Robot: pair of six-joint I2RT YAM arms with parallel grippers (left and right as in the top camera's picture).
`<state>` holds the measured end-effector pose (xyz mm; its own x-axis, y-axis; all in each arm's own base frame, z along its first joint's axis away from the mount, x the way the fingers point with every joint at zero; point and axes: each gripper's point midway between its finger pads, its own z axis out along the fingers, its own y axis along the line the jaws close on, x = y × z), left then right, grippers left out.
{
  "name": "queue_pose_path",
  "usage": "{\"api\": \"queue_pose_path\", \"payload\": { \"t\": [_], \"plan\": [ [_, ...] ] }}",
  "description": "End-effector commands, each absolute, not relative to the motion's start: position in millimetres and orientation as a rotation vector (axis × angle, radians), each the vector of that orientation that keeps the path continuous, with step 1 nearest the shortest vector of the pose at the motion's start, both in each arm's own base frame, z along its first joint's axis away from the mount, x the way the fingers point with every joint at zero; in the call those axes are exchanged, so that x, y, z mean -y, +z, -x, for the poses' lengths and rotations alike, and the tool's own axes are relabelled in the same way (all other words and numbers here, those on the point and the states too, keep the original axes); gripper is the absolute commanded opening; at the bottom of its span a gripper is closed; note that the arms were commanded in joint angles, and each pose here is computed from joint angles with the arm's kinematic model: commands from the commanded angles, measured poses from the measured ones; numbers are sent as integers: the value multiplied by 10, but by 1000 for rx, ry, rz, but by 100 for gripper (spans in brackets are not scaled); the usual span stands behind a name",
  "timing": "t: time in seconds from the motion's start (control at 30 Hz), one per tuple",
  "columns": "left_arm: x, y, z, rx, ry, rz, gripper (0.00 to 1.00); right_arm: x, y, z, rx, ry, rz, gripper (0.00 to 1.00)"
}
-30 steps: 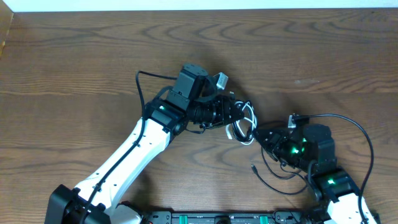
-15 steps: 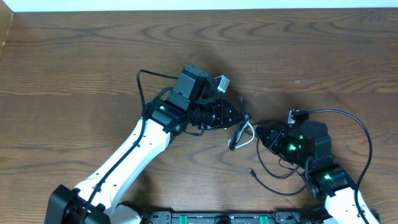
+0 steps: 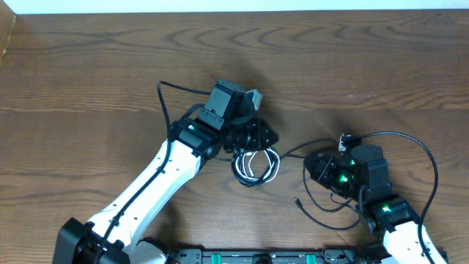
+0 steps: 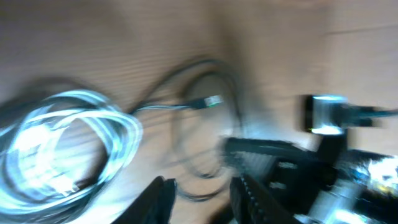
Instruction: Untangle cables
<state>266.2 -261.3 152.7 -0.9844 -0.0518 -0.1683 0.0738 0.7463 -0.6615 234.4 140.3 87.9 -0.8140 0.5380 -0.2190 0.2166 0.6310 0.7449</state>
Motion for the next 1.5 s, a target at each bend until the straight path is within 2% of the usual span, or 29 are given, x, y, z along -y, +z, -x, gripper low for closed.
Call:
{"api": "queue_pose_path", "payload": {
  "t": [0.0,0.1,0.17,0.23,0.4,0.77,0.93,1.03,1.1,1.27,1.3,1.47],
  "plan": [
    [2219,1376,-2815,-2771,-711,106,46,-1369,851,-2330,-2440,992,-558,10],
    [1897,1207,-2723,-2840,-487,320,46,-1432,880,-2316,-2439,984,-411,26],
    [1697,1140,-2677,-2841,-357,525,46,-1507,913,-2332,-2416,949,-213,38],
    [1616,1120,-2657,-2829,-308,626,47,-1563,914,-2340,-2407,942,-136,44],
    [1589,1115,-2653,-2807,-301,741,47,-1728,788,-2433,-2405,897,-19,47],
    [1444,1083,-2591,-2808,-193,773,47,-2054,308,-2779,-2419,937,61,43],
    [1435,1082,-2589,-2807,-186,774,47,-2215,194,-2698,-2450,1044,159,34],
    [1405,1084,-2602,-2795,-164,774,48,-2254,206,-2679,-2443,1079,178,18],
    [1401,1084,-2604,-2794,-162,774,48,-2267,233,-2691,-2429,1088,184,1],
    [1400,1084,-2603,-2794,-161,773,49,-2394,424,-2673,-2347,1205,262,1],
    [1400,1084,-2603,-2794,-161,773,53,-2408,482,-2674,-2326,1232,277,1],
    [1385,1076,-2577,-2806,-147,764,54,-2266,848,-2744,-2211,1355,292,1]
  ]
}}
